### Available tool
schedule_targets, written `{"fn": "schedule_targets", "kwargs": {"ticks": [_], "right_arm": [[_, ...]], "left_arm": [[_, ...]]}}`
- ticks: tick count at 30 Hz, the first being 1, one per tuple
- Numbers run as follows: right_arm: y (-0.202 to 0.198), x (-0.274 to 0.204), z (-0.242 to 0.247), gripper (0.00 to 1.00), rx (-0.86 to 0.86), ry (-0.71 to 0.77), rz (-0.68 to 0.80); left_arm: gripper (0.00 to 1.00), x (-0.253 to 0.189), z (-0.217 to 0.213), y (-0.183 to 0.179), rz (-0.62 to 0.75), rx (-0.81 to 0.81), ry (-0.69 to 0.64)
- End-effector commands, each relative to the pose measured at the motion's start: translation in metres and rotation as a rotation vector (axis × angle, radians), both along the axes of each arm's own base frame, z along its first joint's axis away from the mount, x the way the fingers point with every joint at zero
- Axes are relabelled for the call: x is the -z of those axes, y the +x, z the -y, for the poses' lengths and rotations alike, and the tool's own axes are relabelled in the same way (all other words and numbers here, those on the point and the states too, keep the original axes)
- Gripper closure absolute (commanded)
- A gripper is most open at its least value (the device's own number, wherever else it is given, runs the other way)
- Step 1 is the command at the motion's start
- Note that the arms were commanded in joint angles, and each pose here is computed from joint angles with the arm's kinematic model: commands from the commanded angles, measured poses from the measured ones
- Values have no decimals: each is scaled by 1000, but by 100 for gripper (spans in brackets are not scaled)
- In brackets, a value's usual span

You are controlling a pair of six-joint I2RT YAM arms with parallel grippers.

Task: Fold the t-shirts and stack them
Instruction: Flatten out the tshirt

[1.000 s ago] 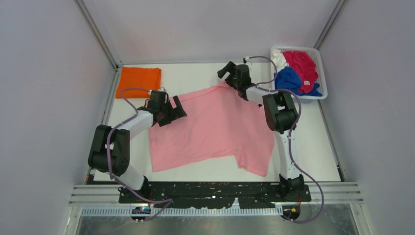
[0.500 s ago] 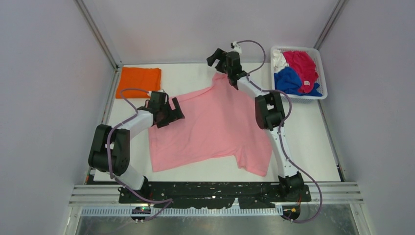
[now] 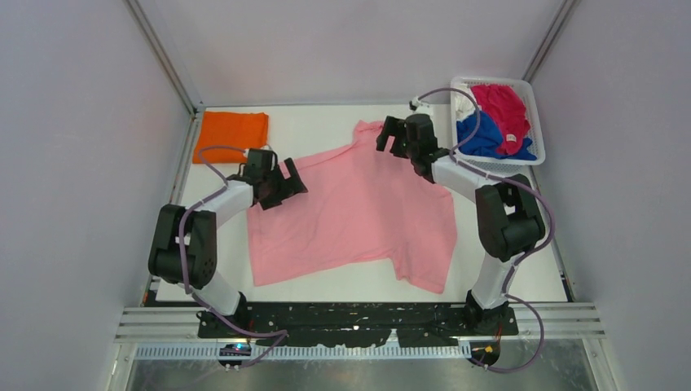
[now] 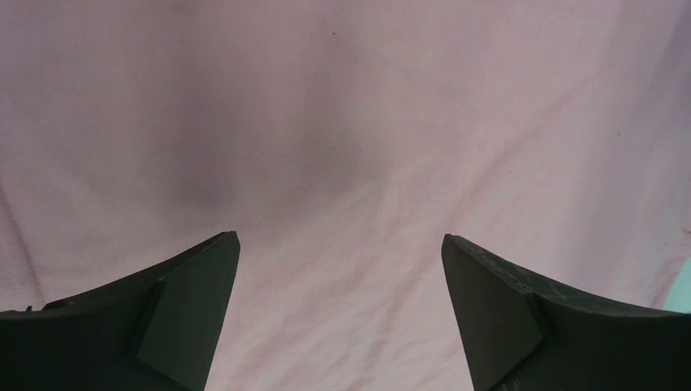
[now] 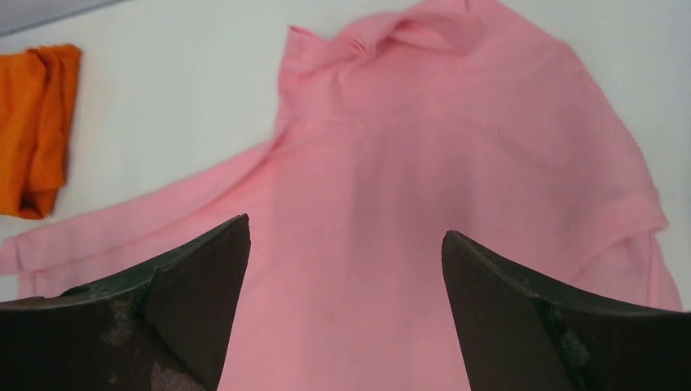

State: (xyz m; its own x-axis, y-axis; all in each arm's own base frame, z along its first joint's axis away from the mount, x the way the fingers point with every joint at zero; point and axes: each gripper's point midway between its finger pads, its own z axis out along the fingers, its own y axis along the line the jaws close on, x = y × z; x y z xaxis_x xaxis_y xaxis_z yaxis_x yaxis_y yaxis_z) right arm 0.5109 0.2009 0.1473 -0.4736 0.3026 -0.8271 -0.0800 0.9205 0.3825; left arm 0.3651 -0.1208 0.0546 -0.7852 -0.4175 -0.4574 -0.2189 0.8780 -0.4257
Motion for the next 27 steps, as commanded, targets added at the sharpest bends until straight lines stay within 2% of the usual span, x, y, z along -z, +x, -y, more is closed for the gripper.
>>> {"fn": "schedule_targets", "kwargs": {"ticks": [1, 10, 14, 18, 20, 24, 27], "right_arm": [[-41, 49, 26, 4, 57, -69, -128], [-107, 106, 52, 4, 107, -142, -353], [-161, 126, 69, 2, 145, -157, -471], [-244, 153, 87, 2, 179, -144, -633], [-271, 147, 86, 2, 173, -100, -651], [-308, 139, 89, 2, 169, -102, -665], [-306, 116, 87, 3, 152, -83, -566]], "left_arm": [[0, -5, 14, 9, 25, 25, -68], [0, 19, 21, -25, -73, 69, -27], [0, 27, 19, -51, -106, 59, -14], [0, 37, 18, -85, -142, 72, 4], [0, 47, 19, -108, -178, 84, 0], [0, 50, 22, -145, -208, 124, 6], [0, 41, 19, -151, -177, 119, 18]]}}
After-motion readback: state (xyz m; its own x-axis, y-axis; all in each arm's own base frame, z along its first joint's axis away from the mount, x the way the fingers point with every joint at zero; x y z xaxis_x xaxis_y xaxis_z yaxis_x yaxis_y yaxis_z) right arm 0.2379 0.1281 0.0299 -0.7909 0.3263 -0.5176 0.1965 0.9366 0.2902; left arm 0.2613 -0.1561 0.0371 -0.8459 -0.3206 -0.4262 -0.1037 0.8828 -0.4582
